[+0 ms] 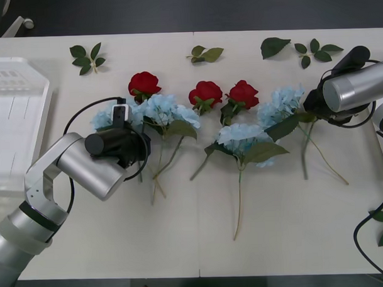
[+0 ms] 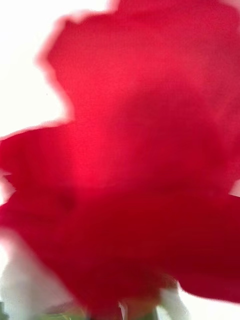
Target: Put the red flowers into the right box and the blue flowers into the left box
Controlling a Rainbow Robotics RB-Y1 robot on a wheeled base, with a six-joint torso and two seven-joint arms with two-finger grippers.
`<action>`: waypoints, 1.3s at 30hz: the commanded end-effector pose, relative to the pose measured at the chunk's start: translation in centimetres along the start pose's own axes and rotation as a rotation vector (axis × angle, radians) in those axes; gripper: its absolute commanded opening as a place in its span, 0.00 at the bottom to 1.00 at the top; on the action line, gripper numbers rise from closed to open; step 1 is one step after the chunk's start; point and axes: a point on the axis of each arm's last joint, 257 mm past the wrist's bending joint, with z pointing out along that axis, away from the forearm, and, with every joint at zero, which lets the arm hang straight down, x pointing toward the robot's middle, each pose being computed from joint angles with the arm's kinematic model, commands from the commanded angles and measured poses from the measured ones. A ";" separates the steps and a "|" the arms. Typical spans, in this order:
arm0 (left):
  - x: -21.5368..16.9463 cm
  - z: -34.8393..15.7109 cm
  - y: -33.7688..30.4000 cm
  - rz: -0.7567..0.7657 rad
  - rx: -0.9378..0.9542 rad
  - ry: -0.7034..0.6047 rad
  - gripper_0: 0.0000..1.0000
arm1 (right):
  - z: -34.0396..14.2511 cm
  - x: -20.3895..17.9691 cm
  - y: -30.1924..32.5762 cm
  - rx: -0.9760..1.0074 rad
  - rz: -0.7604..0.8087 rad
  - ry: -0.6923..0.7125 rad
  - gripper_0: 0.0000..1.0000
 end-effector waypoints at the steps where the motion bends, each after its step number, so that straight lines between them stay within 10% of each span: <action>1: -2.3 -3.2 -0.5 0.058 0.044 -0.032 0.00 | -1.3 -1.6 3.7 -0.062 -0.045 -0.034 0.00; 18: -4.4 -13.1 3.2 0.185 0.030 -0.063 0.00 | -7.5 -8.5 1.8 -0.139 -0.256 -0.079 0.00; 39: -19.6 -20.5 27.3 0.228 -0.232 -0.159 0.00 | -17.3 -16.8 -14.7 0.107 -0.706 -0.035 0.00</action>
